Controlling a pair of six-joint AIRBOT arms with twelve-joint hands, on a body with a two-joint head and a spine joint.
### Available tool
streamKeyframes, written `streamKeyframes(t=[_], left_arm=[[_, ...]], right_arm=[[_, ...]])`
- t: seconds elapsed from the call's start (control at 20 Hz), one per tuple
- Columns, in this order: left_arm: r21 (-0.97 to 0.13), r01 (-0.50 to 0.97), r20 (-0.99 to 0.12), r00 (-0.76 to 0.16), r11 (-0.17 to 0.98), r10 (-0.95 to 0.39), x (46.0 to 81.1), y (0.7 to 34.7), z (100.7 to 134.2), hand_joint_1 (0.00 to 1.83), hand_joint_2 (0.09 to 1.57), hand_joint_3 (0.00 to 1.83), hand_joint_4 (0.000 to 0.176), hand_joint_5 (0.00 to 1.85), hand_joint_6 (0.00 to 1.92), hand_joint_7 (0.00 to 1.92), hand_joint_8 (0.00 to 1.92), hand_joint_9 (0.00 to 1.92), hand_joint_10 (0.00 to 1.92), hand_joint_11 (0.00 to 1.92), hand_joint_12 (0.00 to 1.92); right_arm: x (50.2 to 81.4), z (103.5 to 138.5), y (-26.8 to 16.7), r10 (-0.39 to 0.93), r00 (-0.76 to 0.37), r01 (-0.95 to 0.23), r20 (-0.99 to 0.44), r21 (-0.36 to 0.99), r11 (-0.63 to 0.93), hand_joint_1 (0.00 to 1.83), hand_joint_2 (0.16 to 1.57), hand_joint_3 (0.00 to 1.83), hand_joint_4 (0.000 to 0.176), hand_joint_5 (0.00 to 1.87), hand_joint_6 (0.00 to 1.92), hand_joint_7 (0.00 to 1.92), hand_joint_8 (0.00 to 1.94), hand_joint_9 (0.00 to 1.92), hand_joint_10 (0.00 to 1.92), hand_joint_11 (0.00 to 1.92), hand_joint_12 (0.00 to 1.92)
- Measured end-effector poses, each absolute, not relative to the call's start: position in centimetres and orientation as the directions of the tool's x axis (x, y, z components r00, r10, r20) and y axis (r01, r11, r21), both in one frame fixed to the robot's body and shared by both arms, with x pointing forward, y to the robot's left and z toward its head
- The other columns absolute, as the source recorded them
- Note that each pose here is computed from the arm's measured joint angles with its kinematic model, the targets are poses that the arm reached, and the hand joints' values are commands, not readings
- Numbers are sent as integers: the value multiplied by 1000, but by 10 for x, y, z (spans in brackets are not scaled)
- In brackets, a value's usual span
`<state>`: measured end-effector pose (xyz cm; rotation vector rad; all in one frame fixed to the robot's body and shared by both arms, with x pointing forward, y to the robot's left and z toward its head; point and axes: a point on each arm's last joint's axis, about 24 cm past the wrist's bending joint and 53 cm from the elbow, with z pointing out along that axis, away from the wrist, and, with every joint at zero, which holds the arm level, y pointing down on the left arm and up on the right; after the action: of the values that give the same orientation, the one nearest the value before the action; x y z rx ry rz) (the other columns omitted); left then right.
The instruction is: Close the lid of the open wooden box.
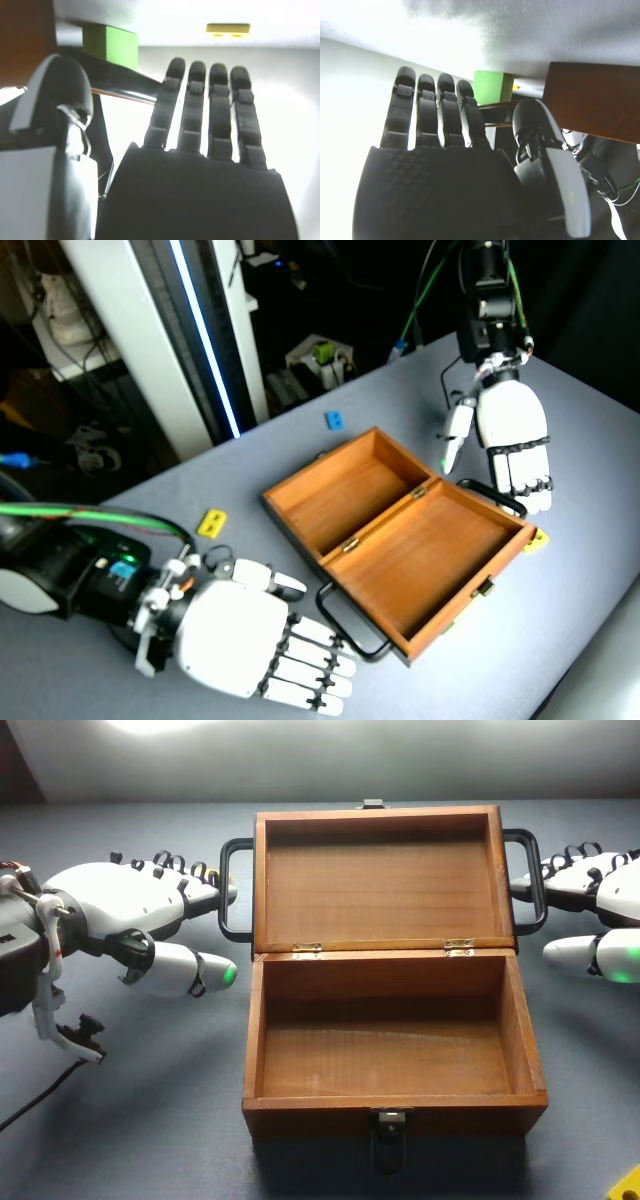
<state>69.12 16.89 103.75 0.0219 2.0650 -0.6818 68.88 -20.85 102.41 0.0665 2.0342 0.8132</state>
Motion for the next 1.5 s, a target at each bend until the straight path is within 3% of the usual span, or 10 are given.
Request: streamKeyframes(t=[0.25,0.85,0.95,1.5], left_arm=[[-463,277,-787,-566,842,-247,687,169,1043,0,1314,1,0,33,0,53,6,36,1,41,0],[-527,357,-812,-481,772,-331,678,161,1091,0,1324,6,0,17,6,45,10,55,8,75,15],[-528,369,-814,-476,765,-332,675,160,1094,0,1397,11,0,30,3,68,6,73,6,84,17],[-551,391,-807,-473,737,-353,653,164,1101,0,1398,0,0,52,11,74,8,94,8,85,18]], right_arm=[[687,1023,-207,350,-587,-254,-730,577,777,18,1464,0,0,89,6,98,5,42,6,116,13],[676,1046,-193,388,-583,-298,-714,632,715,33,1477,3,0,99,4,113,0,54,1,103,5],[673,1051,-189,394,-584,-309,-710,643,701,22,1464,0,0,104,7,119,5,48,4,103,4],[658,1076,-177,399,-574,-373,-715,662,650,138,1469,0,0,116,1,131,2,54,1,111,4]])
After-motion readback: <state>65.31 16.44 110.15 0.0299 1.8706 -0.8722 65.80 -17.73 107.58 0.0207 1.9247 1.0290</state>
